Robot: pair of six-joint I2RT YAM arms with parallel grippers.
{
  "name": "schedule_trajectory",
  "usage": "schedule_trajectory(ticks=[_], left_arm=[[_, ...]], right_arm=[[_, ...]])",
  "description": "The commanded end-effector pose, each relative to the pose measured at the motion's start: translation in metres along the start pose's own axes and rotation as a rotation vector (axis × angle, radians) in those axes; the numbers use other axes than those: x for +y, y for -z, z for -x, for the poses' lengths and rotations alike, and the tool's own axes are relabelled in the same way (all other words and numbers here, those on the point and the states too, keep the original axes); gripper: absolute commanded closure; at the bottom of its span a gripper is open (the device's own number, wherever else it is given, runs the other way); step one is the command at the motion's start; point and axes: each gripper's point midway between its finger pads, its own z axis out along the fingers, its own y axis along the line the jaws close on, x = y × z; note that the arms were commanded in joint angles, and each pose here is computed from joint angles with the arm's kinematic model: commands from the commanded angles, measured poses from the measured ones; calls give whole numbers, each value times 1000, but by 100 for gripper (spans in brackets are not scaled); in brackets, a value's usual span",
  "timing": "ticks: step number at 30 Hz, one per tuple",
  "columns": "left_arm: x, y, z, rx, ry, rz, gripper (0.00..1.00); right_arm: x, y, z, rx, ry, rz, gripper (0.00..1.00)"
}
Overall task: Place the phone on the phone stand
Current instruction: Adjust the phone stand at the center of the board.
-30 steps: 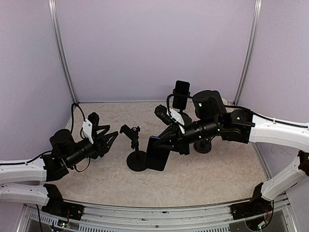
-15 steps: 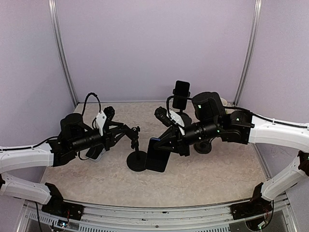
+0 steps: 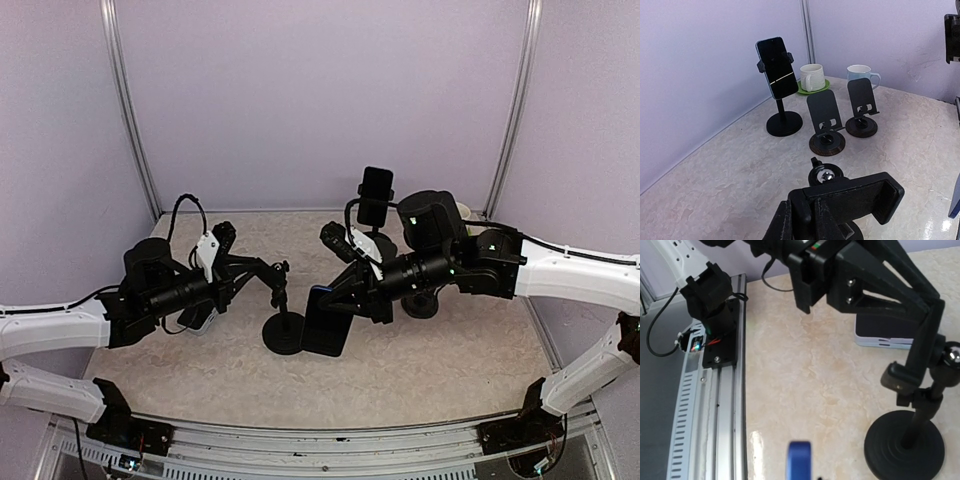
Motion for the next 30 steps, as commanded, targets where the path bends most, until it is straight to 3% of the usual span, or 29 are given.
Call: schedule_trajectory(ticks=[1, 10, 17, 19, 26, 30], left_arm=[[-1, 3, -1, -17, 38, 41, 93], [0, 11, -15, -53, 208, 180, 100], [-4, 16, -21, -79, 283, 229, 100], [-5, 16, -21, -77, 292, 244, 94], [-3, 17, -15, -94, 342, 357, 95], [-19, 10, -6, -106, 330, 347, 83]], right_arm=[[1, 7, 20, -67, 18, 1, 100], [1, 10, 29, -71, 12, -4, 100], [-2, 9, 30, -69, 12, -14, 100], [-3, 8, 29, -66, 12, -18, 100], [-6, 7, 30, -62, 12, -31, 100], [-7, 7, 30, -59, 19, -41, 100]])
